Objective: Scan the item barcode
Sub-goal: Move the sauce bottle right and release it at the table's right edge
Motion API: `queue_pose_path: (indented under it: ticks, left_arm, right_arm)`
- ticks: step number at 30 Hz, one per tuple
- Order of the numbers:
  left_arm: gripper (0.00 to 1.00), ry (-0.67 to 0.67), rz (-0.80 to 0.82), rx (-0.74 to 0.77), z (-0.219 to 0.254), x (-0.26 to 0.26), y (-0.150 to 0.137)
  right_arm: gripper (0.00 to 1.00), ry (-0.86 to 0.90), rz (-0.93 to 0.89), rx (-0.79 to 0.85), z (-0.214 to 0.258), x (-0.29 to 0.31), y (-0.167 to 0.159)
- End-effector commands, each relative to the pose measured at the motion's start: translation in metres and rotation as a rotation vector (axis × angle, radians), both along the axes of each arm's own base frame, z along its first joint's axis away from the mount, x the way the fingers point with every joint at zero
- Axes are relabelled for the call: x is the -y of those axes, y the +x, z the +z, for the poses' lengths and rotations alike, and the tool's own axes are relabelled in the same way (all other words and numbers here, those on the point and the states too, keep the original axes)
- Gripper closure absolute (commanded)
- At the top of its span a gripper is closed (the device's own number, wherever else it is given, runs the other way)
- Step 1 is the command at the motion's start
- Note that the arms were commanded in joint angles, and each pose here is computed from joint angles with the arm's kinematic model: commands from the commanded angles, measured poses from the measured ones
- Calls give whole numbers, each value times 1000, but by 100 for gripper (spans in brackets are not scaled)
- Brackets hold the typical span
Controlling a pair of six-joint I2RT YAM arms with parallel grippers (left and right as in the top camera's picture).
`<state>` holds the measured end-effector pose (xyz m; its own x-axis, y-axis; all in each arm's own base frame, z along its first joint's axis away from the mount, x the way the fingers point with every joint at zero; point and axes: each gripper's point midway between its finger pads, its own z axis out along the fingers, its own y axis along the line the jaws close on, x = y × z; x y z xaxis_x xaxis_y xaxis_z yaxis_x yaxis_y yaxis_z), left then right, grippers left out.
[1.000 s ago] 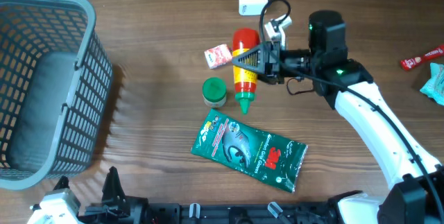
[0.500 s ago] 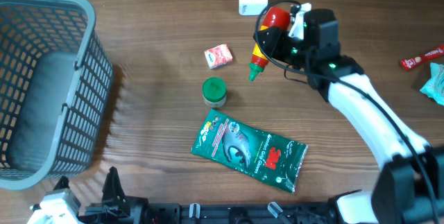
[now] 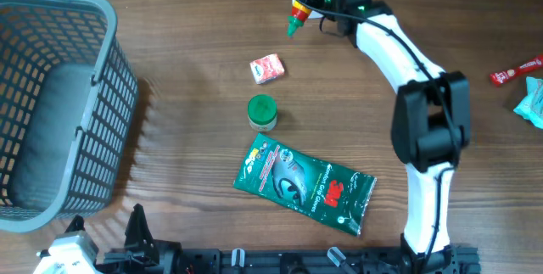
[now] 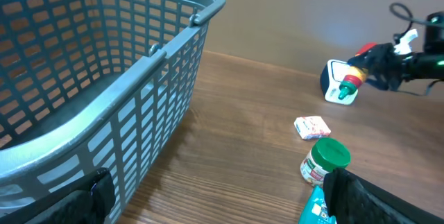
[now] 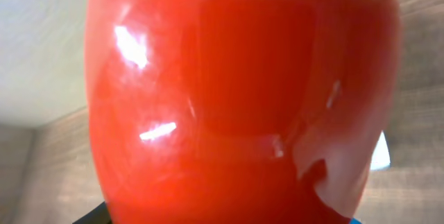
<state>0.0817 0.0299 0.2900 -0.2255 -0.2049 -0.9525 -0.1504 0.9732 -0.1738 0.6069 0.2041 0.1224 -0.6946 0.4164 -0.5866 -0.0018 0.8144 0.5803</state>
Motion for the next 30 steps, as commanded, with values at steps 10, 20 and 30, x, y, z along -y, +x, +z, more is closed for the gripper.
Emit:
queue_pose_path:
  ticks: [10, 20, 30]
  left_arm:
    - [0, 14, 15, 6, 1, -3, -1]
    - [0, 14, 15, 6, 1, -3, -1]
    - [0, 14, 15, 6, 1, -3, -1]
  right_arm:
    - [76, 26, -134, 10, -13, 29, 38]
    - [79, -93, -336, -205, -17, 204, 11]
    - [78, -378, -783, -560, -56, 462, -114]
